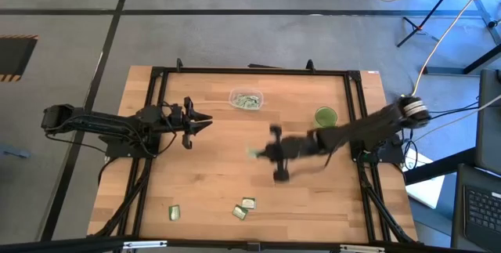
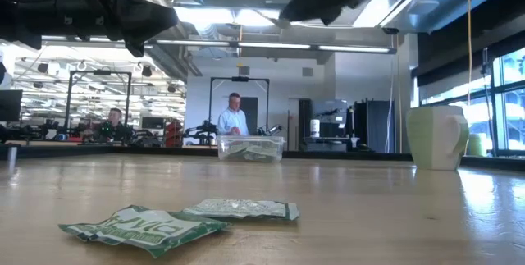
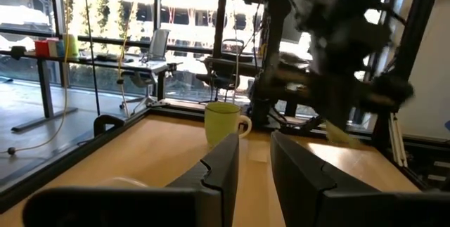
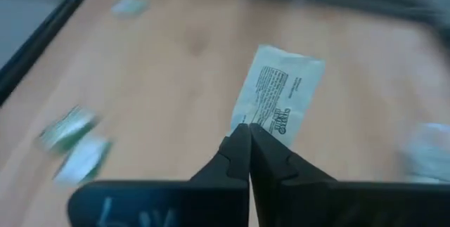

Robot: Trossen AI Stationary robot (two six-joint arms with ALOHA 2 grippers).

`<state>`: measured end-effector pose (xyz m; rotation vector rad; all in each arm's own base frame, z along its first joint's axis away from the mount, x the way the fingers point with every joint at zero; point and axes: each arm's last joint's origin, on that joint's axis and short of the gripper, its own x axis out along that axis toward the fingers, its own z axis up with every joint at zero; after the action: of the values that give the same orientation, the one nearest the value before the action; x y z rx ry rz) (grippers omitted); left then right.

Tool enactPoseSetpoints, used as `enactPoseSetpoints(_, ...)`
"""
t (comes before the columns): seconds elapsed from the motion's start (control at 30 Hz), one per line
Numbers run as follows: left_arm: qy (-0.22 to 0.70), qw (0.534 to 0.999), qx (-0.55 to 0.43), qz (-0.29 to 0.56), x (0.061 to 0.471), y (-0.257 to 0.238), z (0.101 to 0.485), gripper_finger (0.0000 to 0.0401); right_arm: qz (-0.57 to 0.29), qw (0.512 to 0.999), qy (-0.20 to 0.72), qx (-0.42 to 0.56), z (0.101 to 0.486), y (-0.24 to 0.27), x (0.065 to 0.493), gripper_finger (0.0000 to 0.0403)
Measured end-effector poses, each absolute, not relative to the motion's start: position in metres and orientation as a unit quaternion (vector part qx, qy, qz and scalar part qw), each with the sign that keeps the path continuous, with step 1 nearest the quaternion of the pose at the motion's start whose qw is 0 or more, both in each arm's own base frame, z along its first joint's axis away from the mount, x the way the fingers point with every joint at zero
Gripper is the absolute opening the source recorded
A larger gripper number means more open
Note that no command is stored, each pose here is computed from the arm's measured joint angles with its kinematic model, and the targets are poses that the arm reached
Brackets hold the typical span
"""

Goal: Pick and place items into bin
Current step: Put the green stevia packet into the bin

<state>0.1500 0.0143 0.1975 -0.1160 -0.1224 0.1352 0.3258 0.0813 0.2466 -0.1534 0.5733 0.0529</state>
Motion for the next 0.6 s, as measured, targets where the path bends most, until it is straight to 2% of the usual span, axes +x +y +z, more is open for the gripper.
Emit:
enactPoseSetpoints(0.13,-0.057,0.994,-0.058,0.068,0.15,0.014,0.197,0.0077,-0.05,0.966,0.251,-0.027,0.278,0.025,0.326,0.0)
enactPoseSetpoints(0.27,-0.054,0.995,-0.058,0.068,0.15,0.014,0.196,0.0077,-0.054,0.963,0.263,-0.032,0.291,-0.025,0.336,0.0)
enactPoseSetpoints(0.47,-0.048,0.995,-0.058,0.068,0.15,0.014,0.195,0.0077,-0.059,0.947,0.315,-0.025,0.282,-0.092,0.357,0.0)
enactPoseSetpoints(0.6,-0.042,0.996,-0.058,0.055,0.15,0.014,0.194,0.0077,-0.069,0.919,0.389,-0.006,0.256,-0.125,0.372,0.0)
